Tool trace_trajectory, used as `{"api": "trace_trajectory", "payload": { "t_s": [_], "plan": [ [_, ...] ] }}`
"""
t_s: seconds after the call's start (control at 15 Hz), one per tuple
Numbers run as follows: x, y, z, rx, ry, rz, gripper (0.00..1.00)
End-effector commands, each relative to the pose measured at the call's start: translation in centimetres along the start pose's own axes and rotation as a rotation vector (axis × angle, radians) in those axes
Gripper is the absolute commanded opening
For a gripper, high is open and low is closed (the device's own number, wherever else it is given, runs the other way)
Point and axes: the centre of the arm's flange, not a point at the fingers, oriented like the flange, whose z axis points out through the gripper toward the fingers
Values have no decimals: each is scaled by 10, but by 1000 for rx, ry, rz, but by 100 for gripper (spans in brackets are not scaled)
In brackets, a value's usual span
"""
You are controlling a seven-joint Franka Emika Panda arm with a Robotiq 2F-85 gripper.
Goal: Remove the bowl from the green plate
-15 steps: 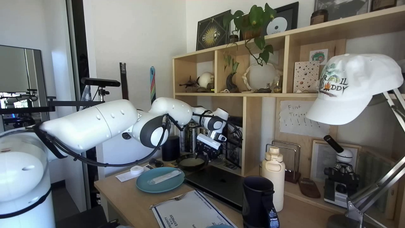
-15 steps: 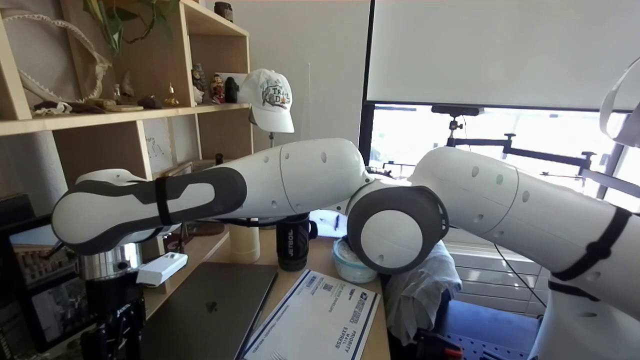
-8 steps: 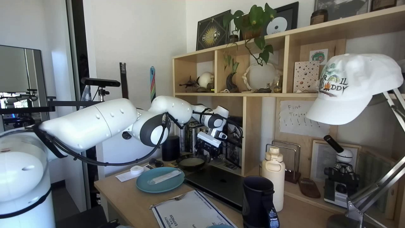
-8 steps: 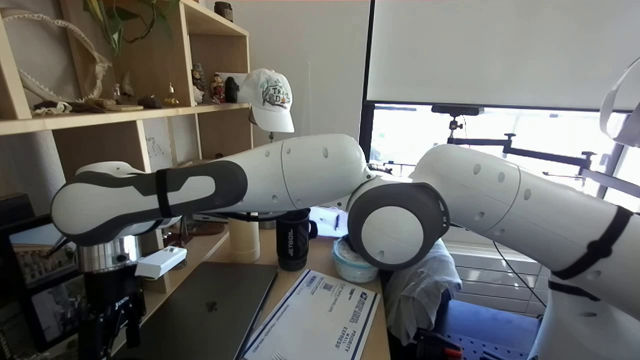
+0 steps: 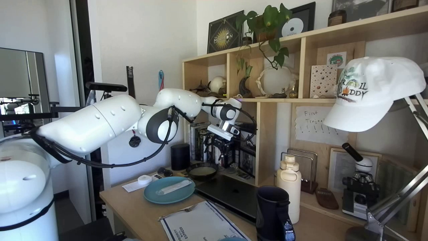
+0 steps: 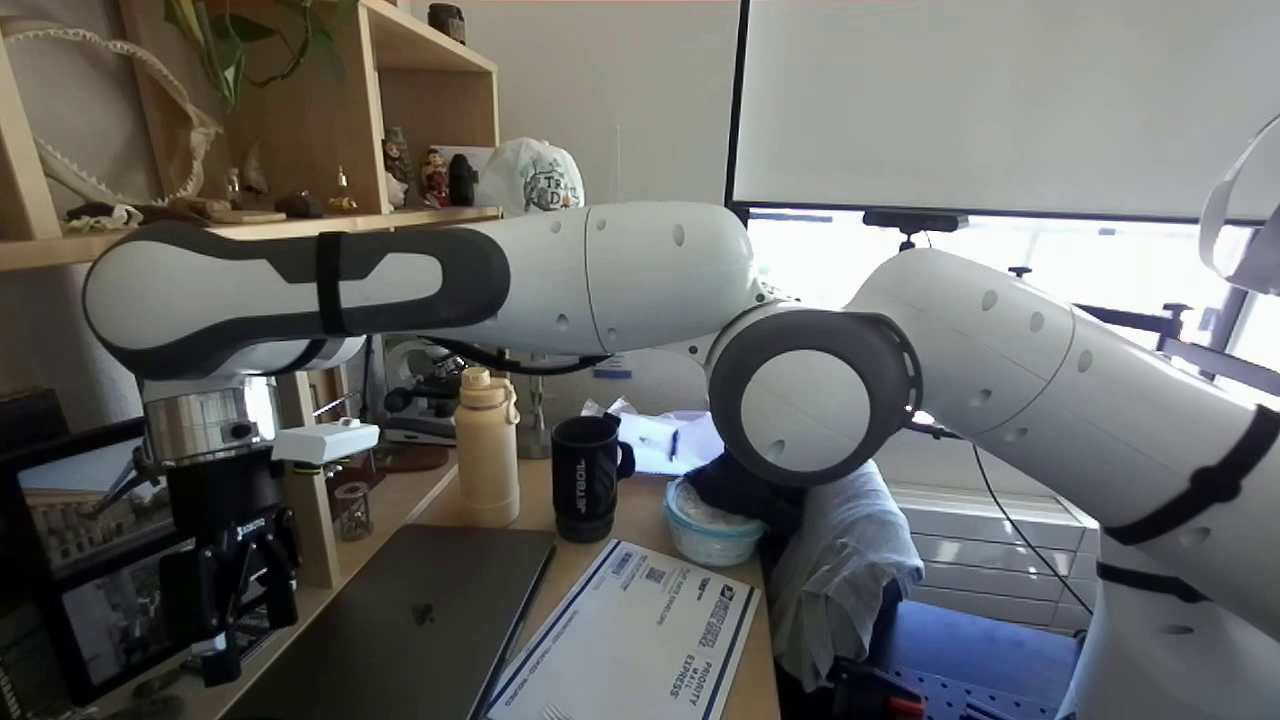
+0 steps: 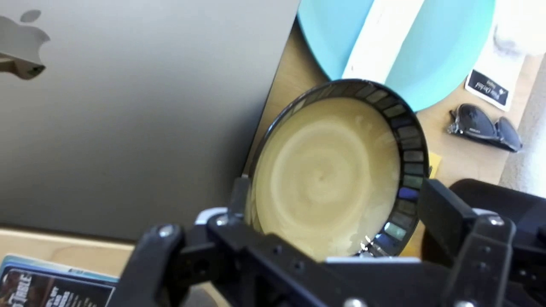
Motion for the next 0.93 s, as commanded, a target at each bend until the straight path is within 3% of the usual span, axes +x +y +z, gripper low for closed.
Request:
{"api": "trace_trajectory", "payload": {
  "t_s": [0.0,0.87],
  "plan": [
    [-49,-27,-13,0,-48,20,100],
    [-96,-48,-21,67,-171,75,100]
  ]
}}
